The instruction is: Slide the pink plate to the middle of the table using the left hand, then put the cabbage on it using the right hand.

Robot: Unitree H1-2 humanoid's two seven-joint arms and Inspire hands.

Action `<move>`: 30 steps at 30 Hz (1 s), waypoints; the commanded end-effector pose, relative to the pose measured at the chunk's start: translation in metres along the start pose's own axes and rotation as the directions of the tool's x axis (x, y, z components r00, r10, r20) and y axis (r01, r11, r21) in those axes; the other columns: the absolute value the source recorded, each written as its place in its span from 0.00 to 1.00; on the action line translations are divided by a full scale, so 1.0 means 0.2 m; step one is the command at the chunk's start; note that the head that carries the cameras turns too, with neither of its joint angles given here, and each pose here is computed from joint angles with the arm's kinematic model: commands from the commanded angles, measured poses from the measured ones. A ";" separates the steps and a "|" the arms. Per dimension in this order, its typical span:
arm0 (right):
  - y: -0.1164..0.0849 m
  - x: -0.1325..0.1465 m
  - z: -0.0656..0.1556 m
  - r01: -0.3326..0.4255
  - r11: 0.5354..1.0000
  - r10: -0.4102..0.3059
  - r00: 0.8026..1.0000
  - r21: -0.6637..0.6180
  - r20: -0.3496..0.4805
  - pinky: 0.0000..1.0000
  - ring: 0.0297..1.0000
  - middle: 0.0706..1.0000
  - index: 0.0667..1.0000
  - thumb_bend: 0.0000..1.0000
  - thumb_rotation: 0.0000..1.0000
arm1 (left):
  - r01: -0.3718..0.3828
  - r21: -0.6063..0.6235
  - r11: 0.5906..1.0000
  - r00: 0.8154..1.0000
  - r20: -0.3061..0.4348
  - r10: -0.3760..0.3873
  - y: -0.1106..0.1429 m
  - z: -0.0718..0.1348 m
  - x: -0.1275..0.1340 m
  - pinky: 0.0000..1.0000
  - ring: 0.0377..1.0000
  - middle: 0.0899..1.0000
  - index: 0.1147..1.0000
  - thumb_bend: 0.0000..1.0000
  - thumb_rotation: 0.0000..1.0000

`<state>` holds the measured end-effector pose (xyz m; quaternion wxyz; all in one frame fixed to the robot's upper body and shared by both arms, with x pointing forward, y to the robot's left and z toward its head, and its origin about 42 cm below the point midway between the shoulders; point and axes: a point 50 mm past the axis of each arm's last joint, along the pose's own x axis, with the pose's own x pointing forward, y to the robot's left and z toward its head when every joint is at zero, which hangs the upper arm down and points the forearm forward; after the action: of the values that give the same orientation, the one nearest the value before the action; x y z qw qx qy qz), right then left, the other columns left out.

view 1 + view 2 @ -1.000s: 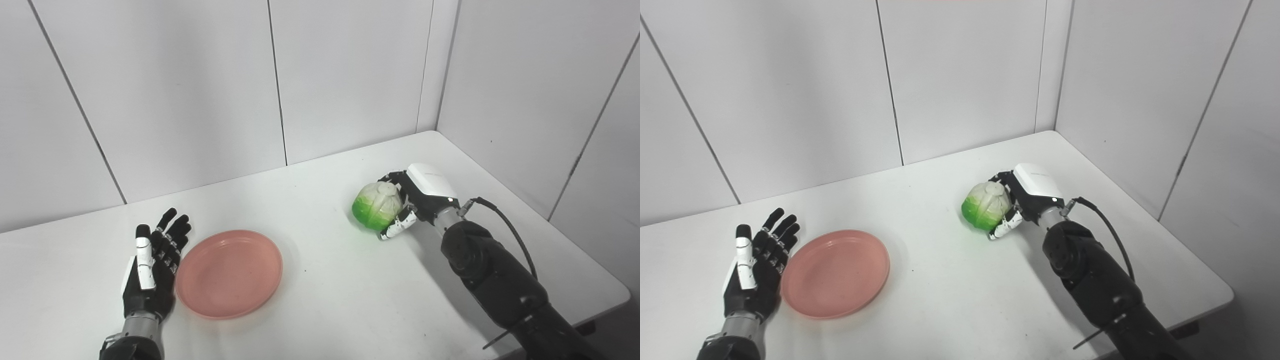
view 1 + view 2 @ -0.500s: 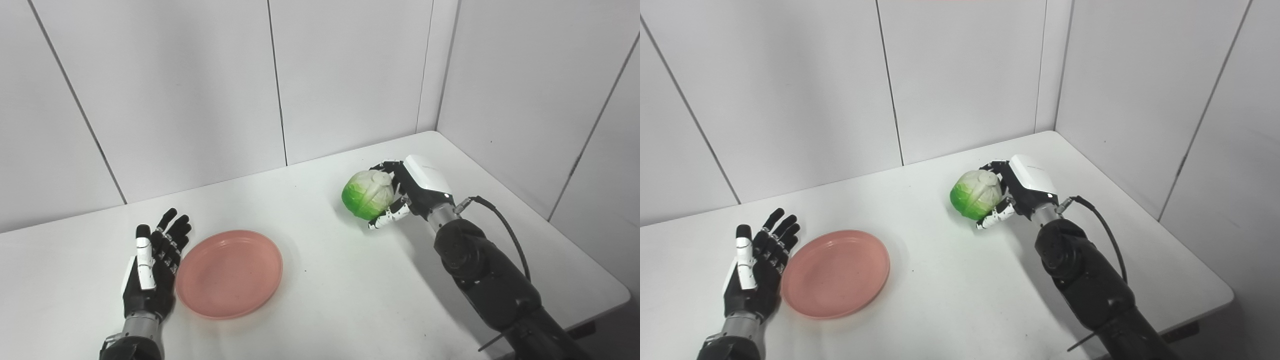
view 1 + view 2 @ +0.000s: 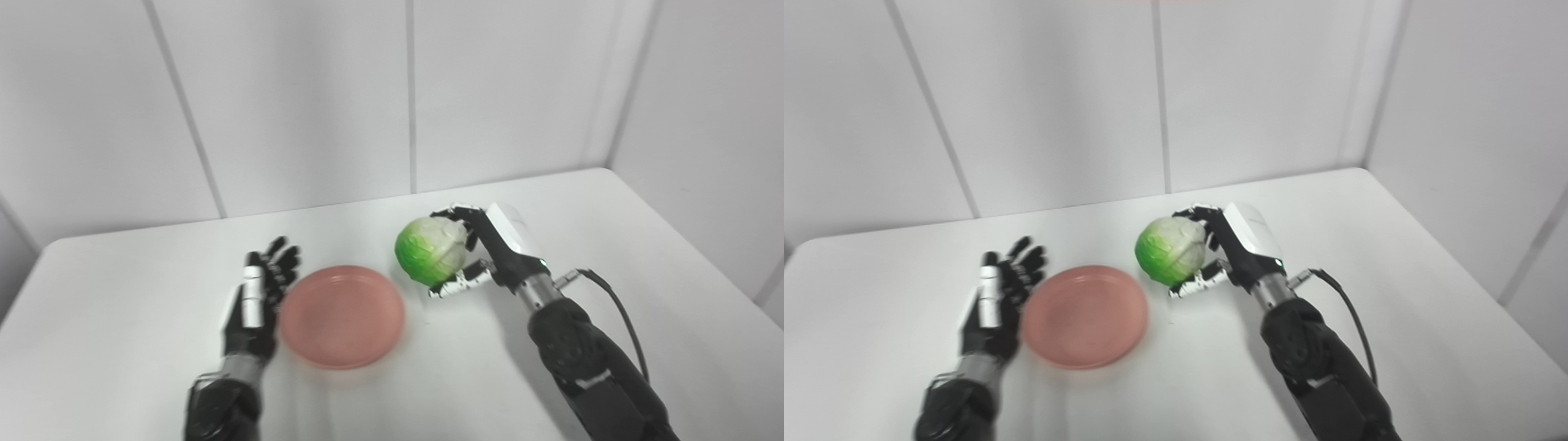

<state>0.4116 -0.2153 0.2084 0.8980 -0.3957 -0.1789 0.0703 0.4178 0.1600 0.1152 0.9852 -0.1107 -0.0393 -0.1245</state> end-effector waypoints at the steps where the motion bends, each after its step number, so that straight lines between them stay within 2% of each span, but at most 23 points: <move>1: -0.03 0.11 0.12 0.010 1.000 -0.013 0.992 0.023 0.127 0.37 0.43 0.48 0.43 0.52 0.00 | -0.016 -0.036 0.999 0.999 -0.051 0.014 -0.06 -0.12 -0.07 0.95 0.90 0.85 0.85 0.79 1.00; 5: 0.07 0.16 0.16 -0.046 0.999 0.042 0.986 0.019 0.163 0.41 0.44 0.50 0.41 0.52 0.00 | -0.020 -0.048 0.999 0.999 -0.040 0.018 -0.09 -0.13 -0.06 0.94 0.90 0.86 0.85 0.80 1.00; 11: 0.18 0.24 0.19 -0.100 0.995 0.101 0.979 -0.015 0.179 0.35 0.41 0.48 0.44 0.52 0.00 | -0.028 -0.030 0.999 0.999 -0.034 0.027 -0.12 -0.13 -0.05 0.90 0.89 0.86 0.84 0.81 1.00; 16: 0.21 0.27 0.17 -0.129 0.988 0.143 0.973 -0.086 0.184 0.31 0.39 0.46 0.46 0.52 0.00 | -0.026 -0.026 0.999 0.999 -0.033 0.025 -0.14 -0.14 -0.04 0.89 0.88 0.86 0.84 0.82 1.00; 23: 0.25 0.29 0.15 -0.160 0.975 0.188 0.964 -0.155 0.186 0.32 0.39 0.47 0.47 0.52 0.00 | -0.024 -0.029 0.999 0.999 -0.037 0.023 -0.16 -0.14 -0.04 0.86 0.87 0.85 0.84 0.82 1.00; 27: 0.26 0.29 0.15 -0.180 0.969 0.209 0.962 -0.170 0.176 0.34 0.39 0.47 0.48 0.52 0.00 | -0.024 -0.024 0.999 0.999 -0.039 0.023 -0.16 -0.14 -0.04 0.87 0.87 0.85 0.84 0.83 1.00; 30: 0.27 0.29 0.15 -0.196 0.964 0.227 0.959 -0.178 0.168 0.42 0.41 0.50 0.48 0.51 0.00 | -0.025 -0.017 1.000 0.999 -0.035 0.024 -0.15 -0.14 -0.04 0.86 0.87 0.85 0.83 0.83 1.00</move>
<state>0.4443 -0.1514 0.1757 0.8404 -0.4724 -0.1841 0.1914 0.4165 0.1320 0.1156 0.9857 -0.1136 -0.0417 -0.1175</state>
